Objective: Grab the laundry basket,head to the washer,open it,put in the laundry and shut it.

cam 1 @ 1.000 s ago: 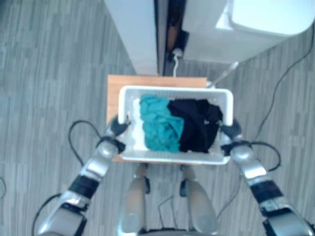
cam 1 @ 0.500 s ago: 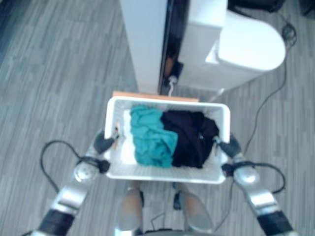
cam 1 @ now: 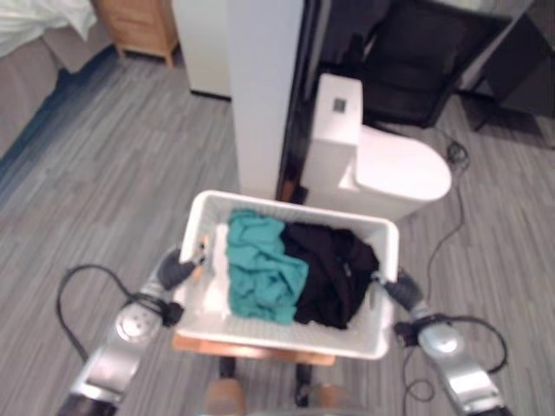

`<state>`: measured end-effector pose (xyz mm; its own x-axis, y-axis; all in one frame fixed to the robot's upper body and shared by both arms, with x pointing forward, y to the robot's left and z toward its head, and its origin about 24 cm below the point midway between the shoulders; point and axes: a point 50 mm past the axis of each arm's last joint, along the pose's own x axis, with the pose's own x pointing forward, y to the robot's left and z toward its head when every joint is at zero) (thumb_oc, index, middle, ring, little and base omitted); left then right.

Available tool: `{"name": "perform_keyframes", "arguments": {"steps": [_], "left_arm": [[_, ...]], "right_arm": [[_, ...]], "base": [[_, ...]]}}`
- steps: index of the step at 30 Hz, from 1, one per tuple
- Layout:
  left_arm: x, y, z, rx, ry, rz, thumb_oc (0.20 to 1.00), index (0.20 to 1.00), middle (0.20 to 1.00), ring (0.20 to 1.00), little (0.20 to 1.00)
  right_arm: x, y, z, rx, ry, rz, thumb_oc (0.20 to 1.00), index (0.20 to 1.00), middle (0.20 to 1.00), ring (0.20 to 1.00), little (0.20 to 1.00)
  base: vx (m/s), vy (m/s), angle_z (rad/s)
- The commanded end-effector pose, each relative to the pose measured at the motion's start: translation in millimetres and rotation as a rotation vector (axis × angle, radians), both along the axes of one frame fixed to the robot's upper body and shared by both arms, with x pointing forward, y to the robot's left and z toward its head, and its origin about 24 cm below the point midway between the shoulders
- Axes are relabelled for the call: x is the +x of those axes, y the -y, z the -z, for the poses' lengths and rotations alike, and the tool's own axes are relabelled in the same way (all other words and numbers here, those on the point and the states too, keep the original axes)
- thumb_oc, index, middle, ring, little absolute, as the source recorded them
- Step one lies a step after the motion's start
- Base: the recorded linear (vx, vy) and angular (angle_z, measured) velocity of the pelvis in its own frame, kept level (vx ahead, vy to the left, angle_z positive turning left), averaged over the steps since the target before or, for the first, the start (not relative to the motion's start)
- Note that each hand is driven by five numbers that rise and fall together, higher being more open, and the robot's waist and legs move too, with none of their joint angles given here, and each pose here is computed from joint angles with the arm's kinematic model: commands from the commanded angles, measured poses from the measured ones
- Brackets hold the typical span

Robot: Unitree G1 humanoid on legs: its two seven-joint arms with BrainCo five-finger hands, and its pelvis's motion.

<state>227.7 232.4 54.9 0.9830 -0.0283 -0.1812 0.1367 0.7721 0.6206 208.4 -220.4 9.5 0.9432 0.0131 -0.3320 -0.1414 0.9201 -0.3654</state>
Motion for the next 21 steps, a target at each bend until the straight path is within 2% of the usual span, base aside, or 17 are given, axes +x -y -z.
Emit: {"name": "perform_keyframes", "arguments": {"steps": [1,12,15,21], "left_arm": [[12,3,-22,-0.102,0.119,0.066,0.200,0.200,0.200,0.200,0.200],[17,12,-21,-0.115,0.121,0.083,0.200,0.200,0.200,0.200,0.200],[22,22,-19,-0.128,0.120,0.110,0.200,0.200,0.200,0.200,0.200],[22,22,-19,-0.128,0.118,0.115,0.200,0.200,0.200,0.200,0.200]], "right_arm": [[-4,4,-18,0.081,0.080,-0.040,0.200,0.200,0.200,0.200,0.200],[-7,10,-20,0.072,0.096,-0.004,0.200,0.200,0.200,0.200,0.200],[-8,11,-16,0.061,0.089,0.009,0.200,0.200,0.200,0.200,0.200],[0,7,-14,0.044,0.083,-0.012,0.200,0.200,0.200,0.200,0.200]], "base": [[0.01,-0.114,0.05],[-0.06,-0.074,0.05],[-0.05,0.025,0.17],[-0.02,0.079,-0.13]]}}
